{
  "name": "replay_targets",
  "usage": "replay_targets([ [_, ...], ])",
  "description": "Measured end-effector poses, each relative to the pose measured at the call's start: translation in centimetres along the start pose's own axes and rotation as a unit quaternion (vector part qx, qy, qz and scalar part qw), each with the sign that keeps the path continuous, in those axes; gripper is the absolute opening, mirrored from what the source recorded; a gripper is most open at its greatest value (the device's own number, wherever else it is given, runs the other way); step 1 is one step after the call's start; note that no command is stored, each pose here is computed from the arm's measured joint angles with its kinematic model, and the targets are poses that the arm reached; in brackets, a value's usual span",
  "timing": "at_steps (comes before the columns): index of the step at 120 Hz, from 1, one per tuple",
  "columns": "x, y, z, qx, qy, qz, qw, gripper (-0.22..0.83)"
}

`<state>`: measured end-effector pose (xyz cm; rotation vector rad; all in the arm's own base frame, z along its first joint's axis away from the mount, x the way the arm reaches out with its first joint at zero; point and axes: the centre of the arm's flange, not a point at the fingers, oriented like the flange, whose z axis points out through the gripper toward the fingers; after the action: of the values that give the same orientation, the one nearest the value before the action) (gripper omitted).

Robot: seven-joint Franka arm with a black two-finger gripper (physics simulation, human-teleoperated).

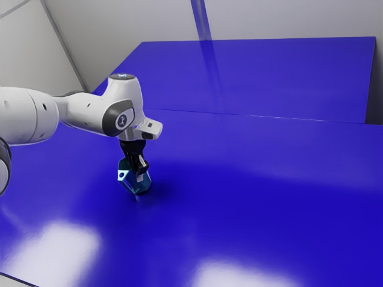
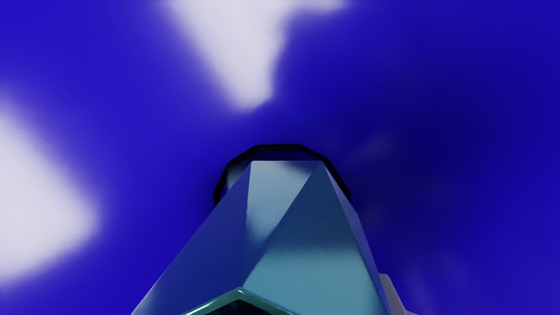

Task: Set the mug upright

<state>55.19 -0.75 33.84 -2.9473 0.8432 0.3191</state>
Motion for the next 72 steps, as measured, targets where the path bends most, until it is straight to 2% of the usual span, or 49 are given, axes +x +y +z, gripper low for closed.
replay_targets([
  [23,0.06,0.0,0.12,0.001,0.002,-0.003,1.0,-0.15],
  [72,0.22,0.2,0.08,-0.002,0.006,-0.003,1.0,0.13],
])
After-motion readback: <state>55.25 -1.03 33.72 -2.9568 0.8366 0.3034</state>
